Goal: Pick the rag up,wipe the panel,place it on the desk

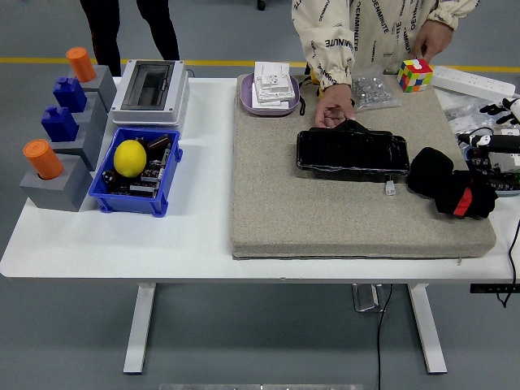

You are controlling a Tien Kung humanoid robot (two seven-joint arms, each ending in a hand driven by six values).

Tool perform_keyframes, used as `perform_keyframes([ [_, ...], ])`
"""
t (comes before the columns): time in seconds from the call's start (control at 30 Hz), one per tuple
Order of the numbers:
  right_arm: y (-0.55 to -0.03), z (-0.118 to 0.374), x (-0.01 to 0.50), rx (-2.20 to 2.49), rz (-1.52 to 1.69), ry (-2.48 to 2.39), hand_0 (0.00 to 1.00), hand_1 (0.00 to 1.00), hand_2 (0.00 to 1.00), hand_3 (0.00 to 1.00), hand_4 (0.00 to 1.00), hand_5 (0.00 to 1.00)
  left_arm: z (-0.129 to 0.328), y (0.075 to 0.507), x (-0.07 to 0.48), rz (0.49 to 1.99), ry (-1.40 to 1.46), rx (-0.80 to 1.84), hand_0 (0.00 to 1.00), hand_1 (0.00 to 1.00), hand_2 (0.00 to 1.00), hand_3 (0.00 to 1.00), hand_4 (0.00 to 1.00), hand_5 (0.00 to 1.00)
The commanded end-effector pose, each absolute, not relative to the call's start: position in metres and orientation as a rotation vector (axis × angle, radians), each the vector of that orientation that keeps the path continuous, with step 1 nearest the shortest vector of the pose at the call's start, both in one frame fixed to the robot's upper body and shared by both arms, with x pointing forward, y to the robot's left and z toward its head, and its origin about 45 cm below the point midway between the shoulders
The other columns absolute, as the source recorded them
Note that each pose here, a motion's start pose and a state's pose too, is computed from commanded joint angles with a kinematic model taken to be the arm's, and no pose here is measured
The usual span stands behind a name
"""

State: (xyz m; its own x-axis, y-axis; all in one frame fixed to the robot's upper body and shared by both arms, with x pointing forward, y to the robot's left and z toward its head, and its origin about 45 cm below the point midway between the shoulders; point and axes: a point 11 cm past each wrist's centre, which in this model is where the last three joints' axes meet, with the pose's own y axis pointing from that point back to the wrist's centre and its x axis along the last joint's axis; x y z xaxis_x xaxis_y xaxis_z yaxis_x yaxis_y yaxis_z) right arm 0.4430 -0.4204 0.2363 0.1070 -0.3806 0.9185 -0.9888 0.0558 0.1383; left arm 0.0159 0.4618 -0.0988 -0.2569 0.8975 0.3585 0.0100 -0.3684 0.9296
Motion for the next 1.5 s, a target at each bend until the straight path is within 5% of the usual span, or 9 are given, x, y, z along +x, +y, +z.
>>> perform_keyframes([
  [1.5,-0.385,0.201,0.436,1.526,0.84,-1.237,0.768,0.707,0.783,0.774,0.998,0.632,-0.097,0.466,0.011,1.702,1.164,1.336,0.644,0.693,0.734,0.565,0.598,0.472],
])
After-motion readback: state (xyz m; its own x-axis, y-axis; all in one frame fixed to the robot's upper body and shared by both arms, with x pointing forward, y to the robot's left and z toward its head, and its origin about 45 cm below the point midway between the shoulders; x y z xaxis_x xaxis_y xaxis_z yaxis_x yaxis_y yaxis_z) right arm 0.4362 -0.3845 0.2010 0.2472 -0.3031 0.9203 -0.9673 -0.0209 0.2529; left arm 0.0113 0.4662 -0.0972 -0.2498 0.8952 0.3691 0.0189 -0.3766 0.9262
